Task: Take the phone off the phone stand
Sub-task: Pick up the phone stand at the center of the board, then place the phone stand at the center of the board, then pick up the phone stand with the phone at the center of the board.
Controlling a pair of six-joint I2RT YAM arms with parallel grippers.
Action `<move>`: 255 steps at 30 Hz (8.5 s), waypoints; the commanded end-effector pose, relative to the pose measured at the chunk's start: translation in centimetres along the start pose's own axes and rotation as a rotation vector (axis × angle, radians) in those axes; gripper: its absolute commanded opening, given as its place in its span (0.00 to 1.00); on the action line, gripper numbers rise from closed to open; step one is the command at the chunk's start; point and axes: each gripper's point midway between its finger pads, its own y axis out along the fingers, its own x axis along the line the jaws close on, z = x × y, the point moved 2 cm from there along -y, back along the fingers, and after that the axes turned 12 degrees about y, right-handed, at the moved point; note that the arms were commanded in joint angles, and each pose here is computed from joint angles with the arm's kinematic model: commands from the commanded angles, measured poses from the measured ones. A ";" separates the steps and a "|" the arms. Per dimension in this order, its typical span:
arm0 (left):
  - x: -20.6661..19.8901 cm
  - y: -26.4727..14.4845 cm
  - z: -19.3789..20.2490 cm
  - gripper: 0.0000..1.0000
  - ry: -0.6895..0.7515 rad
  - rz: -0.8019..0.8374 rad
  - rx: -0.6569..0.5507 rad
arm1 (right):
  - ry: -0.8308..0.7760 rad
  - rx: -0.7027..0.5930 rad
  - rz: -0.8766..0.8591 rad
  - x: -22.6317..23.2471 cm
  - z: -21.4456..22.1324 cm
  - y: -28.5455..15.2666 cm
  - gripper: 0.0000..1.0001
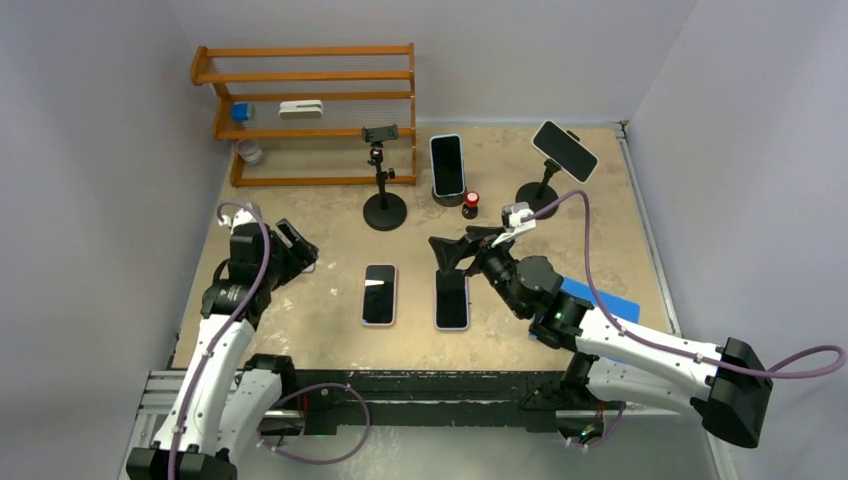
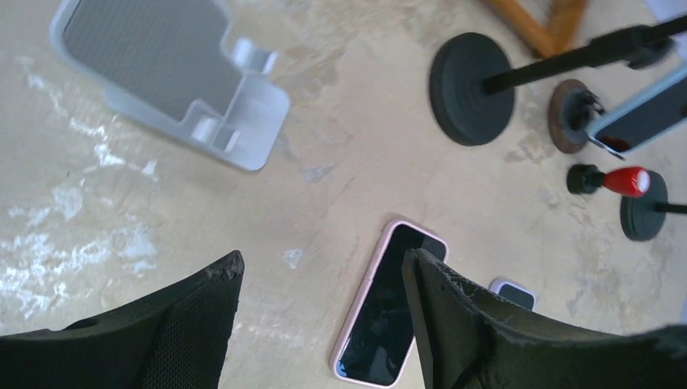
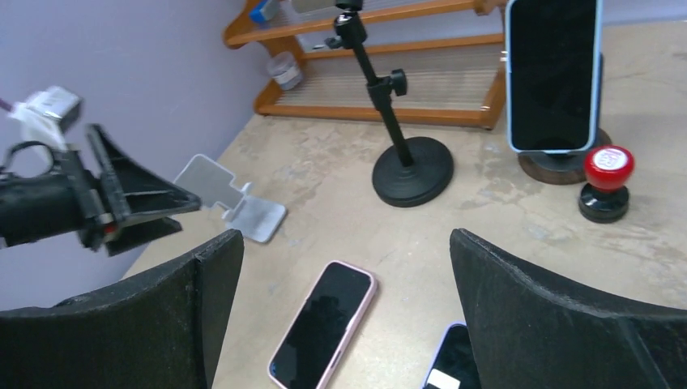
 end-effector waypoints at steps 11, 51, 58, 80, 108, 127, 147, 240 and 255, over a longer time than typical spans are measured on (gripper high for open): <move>6.0 3.3 0.8 0.70 -0.312 -0.230 0.007 | 0.043 -0.032 -0.249 4.4 -2.3 -1.9 0.97; 8.2 8.3 -1.9 0.43 -0.458 -0.213 -0.173 | 0.034 -0.043 -0.257 4.2 -2.6 -2.7 0.96; 8.1 8.3 -2.0 0.33 -0.450 -0.195 -0.177 | 0.030 -0.051 -0.250 4.1 -2.8 -2.7 0.96; 2.1 6.7 -9.3 0.00 -0.190 0.167 -0.378 | 0.022 -0.058 -0.260 4.4 -3.2 -2.8 0.95; -8.4 15.2 -9.6 0.00 0.507 0.752 -0.289 | 0.015 -0.033 -0.259 4.4 -2.7 -2.7 0.95; -5.6 18.4 -6.9 0.00 0.409 0.610 -0.159 | 0.005 -0.023 -0.238 4.1 -2.3 -2.2 0.95; -3.0 18.6 -6.8 0.24 0.336 0.438 -0.136 | 0.007 -0.032 -0.232 4.1 -2.9 -2.5 0.95; -27.4 -8.2 4.0 1.00 0.801 0.934 -0.152 | 0.131 -0.339 0.350 -5.0 -15.2 -1.8 0.99; -27.1 -9.9 4.7 0.99 0.865 0.841 -0.230 | 0.598 -0.494 0.143 -12.2 -19.1 -3.1 0.98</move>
